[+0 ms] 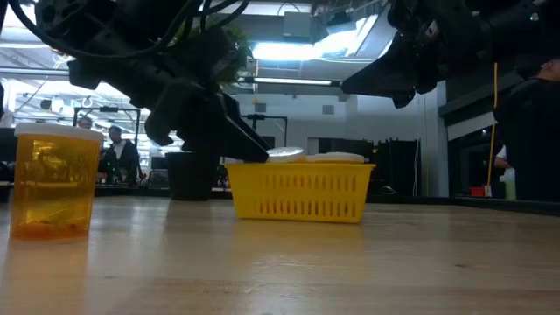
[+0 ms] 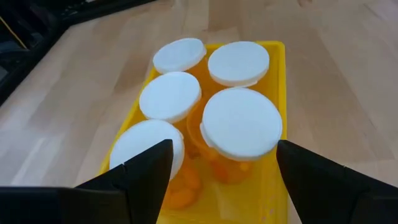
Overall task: Pick and place pill bottles into a basket
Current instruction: Put the top orange pill bottle into the yellow bin
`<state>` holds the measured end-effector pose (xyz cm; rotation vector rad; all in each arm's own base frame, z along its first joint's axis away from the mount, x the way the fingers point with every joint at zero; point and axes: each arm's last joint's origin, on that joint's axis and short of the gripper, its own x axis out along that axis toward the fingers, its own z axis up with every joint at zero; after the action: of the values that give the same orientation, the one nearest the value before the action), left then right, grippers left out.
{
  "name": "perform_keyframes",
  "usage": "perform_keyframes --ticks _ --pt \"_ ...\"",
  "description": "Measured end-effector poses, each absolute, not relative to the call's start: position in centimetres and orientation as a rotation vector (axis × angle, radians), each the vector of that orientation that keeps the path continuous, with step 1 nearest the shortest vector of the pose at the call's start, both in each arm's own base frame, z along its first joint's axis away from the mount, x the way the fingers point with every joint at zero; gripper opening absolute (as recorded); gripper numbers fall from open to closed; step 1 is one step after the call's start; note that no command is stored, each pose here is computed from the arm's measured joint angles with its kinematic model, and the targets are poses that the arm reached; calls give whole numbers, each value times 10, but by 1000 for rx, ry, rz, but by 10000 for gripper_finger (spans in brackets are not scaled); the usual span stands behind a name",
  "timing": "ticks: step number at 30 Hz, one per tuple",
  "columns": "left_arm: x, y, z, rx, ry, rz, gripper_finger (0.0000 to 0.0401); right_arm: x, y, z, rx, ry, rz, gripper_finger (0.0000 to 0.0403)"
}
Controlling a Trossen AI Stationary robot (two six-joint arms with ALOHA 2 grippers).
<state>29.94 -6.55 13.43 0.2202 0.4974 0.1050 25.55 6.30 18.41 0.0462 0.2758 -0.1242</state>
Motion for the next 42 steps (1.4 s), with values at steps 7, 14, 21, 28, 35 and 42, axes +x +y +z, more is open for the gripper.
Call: perform_keyframes --ticks 7,14,21,28,35,42 --pt "300 -66 135 221 490 106 282 255 63 183 46 283 -125 4" --pt "300 -63 135 221 491 119 281 255 63 183 46 283 -125 4" --pt "302 -60 138 251 460 143 281 255 63 183 46 283 -125 4" --pt "306 -58 143 302 436 164 279 255 63 183 47 282 -125 4" --pt "307 -56 143 306 437 170 279 255 63 184 50 282 -125 4" --pt "307 -55 144 338 432 167 280 255 63 184 50 282 -126 4"
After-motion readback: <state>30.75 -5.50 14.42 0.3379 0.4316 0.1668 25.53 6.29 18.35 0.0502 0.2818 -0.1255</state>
